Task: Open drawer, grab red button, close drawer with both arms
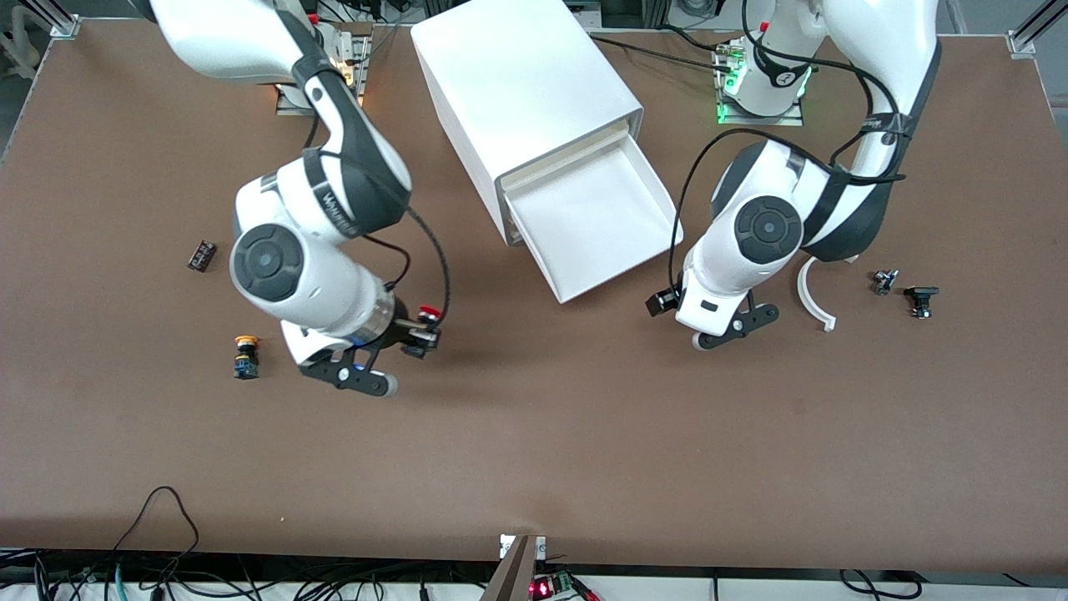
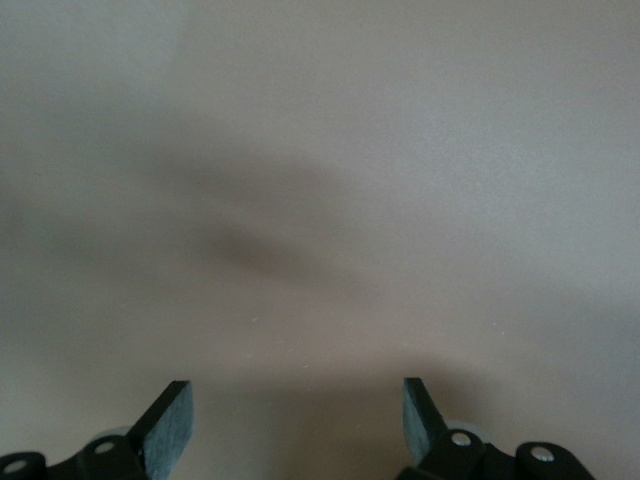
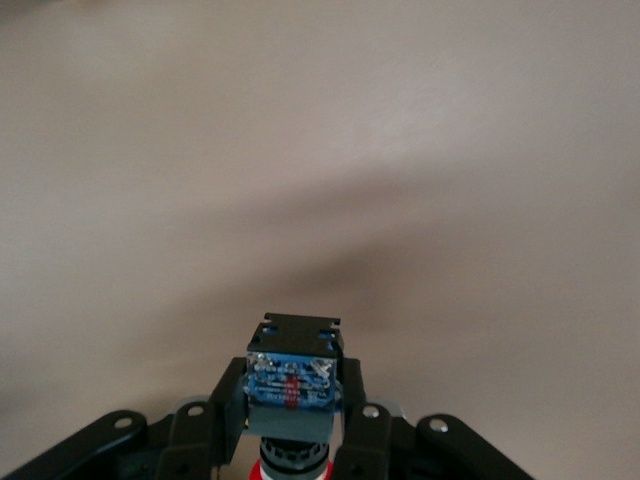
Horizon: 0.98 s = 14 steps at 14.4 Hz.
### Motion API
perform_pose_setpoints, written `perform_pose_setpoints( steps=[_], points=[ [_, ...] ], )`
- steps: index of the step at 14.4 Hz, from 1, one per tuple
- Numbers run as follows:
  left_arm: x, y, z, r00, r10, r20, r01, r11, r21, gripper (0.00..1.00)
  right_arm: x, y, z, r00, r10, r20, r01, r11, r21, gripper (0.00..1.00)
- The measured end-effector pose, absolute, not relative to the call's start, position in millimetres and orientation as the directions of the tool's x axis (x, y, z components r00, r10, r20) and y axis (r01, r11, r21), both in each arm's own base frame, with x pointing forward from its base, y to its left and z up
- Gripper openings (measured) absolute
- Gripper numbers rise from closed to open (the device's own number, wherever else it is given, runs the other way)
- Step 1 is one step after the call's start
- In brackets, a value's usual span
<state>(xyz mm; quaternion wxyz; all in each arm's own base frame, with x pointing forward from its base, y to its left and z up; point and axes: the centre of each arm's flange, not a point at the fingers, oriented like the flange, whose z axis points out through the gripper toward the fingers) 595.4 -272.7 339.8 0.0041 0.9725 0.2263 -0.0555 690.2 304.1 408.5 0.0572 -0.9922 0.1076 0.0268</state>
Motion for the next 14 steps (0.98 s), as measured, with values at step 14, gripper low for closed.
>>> perform_pose_setpoints(
  steps=[14],
  points=[
    [505, -357, 302, 0.876, 0.465, -0.132, 0.457, -0.885, -0.084, 0.9, 688, 76, 259, 0.984, 0.174, 0.03, 0.173, -0.984, 0.04, 0.41]
  ],
)
